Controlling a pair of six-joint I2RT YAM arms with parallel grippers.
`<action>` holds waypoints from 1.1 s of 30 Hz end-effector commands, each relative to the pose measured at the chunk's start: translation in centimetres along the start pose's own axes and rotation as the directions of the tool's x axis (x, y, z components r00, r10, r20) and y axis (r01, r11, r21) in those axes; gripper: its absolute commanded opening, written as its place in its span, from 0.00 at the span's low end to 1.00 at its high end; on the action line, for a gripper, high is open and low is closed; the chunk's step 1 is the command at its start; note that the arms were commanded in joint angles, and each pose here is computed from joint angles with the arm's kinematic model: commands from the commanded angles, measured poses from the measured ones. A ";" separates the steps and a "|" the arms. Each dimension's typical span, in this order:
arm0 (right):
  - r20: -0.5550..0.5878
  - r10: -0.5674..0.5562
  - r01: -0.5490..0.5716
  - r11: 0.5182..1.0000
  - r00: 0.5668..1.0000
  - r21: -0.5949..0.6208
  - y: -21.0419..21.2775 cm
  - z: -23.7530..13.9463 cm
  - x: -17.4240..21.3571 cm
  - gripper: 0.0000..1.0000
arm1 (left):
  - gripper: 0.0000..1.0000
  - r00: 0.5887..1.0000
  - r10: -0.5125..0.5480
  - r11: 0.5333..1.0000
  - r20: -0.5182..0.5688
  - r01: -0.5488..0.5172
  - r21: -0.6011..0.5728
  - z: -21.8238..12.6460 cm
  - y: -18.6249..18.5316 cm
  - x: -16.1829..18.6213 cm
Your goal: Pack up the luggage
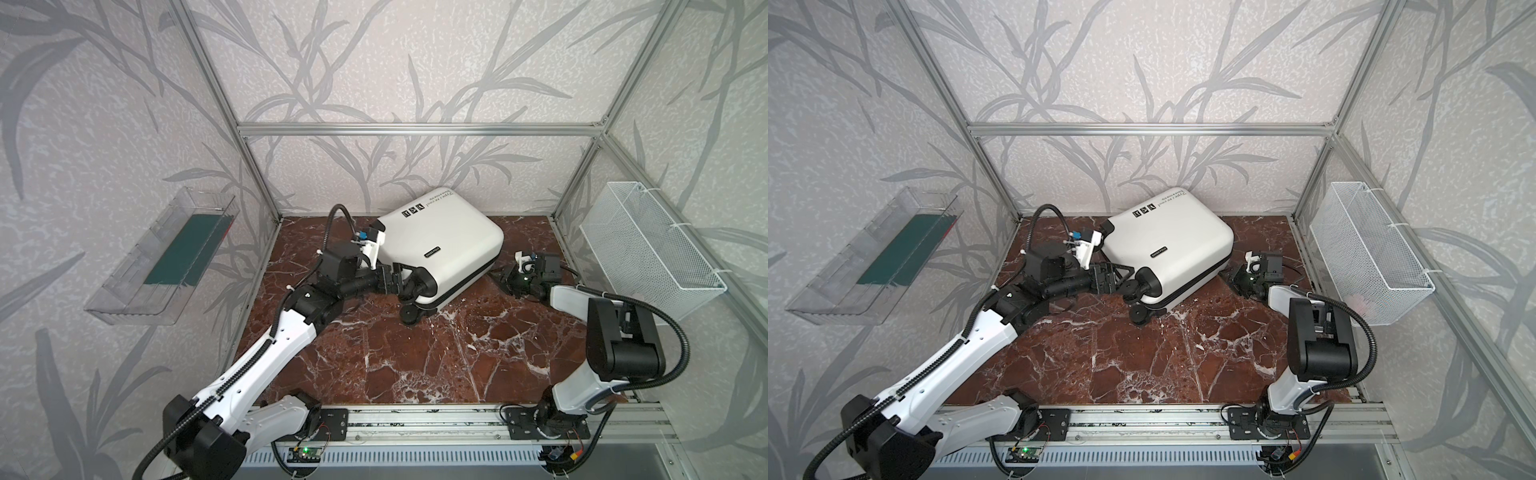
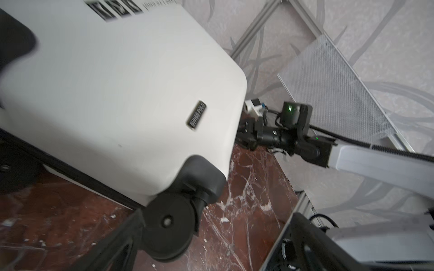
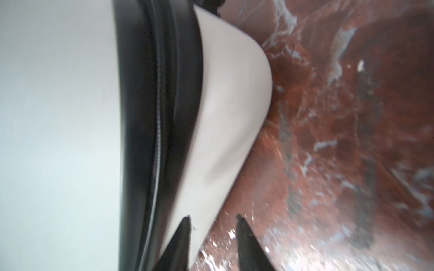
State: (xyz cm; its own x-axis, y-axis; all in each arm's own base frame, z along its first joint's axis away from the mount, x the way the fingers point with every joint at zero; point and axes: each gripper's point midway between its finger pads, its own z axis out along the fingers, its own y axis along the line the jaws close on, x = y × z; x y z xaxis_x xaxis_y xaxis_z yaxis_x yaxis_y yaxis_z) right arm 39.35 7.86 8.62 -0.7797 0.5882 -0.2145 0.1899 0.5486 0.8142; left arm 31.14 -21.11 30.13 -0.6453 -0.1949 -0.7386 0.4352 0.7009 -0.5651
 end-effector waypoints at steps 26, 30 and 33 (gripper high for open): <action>0.078 -0.147 0.141 0.987 0.986 0.078 0.5 -8.3 6.6 0.69 | 0.99 0.972 -0.057 0.990 -0.227 0.026 -0.138 13.0 15.4 -10.0; 0.047 -0.129 0.126 0.990 0.990 0.066 0.6 -6.7 5.3 0.44 | 0.99 0.960 -0.078 0.992 -0.269 0.047 -0.118 12.7 15.3 -8.0; -0.005 -0.114 0.114 0.993 0.993 0.038 0.8 -5.1 4.6 0.31 | 0.99 0.954 -0.089 0.993 -0.288 0.062 -0.101 12.2 14.8 -6.8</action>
State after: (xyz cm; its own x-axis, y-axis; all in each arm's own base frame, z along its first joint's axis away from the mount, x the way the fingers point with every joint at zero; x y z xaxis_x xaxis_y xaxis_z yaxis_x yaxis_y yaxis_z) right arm 30.54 7.51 9.48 -0.7965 0.5438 -0.2644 0.1967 0.6465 0.7372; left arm 52.22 -17.20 22.06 -0.8096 -0.0890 -0.5802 0.3057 0.7798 -0.5463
